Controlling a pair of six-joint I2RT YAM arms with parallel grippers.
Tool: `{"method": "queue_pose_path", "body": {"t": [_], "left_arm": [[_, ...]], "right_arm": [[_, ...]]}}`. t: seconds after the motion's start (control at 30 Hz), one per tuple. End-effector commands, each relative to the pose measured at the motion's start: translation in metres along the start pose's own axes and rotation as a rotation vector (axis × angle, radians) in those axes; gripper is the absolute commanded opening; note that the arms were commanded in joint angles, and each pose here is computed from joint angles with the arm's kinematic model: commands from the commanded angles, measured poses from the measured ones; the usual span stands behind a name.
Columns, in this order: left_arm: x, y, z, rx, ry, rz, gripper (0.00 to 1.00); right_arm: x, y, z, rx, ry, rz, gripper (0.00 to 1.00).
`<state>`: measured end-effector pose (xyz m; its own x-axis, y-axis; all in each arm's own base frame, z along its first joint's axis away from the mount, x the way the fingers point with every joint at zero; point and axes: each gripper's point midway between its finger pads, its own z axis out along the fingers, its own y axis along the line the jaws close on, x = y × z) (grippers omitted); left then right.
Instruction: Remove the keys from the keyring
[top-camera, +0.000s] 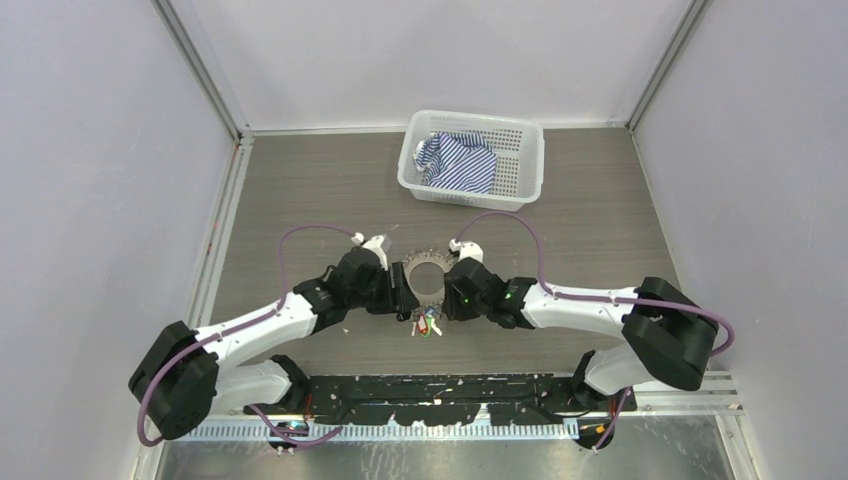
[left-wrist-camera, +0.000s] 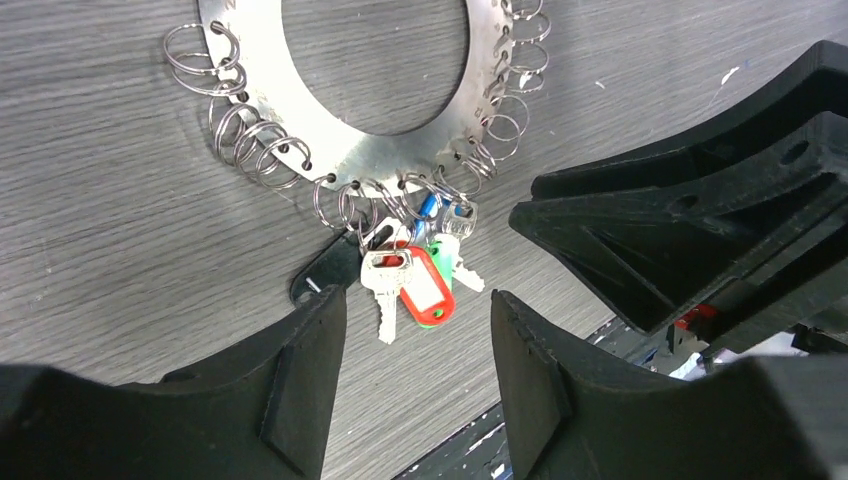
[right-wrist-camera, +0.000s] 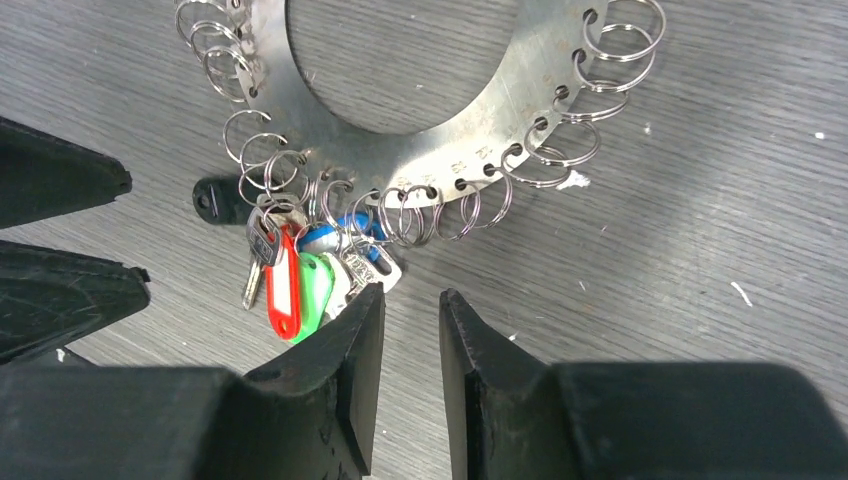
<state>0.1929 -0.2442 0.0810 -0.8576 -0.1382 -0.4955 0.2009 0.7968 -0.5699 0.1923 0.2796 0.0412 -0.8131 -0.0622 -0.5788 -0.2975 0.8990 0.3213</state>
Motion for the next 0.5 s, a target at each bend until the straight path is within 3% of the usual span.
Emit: {"method": "queue_pose_path", "body": {"t": [0.0, 0.47], "left_arm": [[-0.010, -0.020, 0.000, 0.074, -0.004, 0.042, 0.56], [0.001, 0.002, 0.015, -0.049, 0.031, 0.032, 0.53]], "right_arm": [[-0.010, 0.012, -0.002, -0.050, -0.052, -0.037, 0.33], [-0.024, 0.033, 0.016, -0.018, -0.096, -0.068, 0.35]]}}
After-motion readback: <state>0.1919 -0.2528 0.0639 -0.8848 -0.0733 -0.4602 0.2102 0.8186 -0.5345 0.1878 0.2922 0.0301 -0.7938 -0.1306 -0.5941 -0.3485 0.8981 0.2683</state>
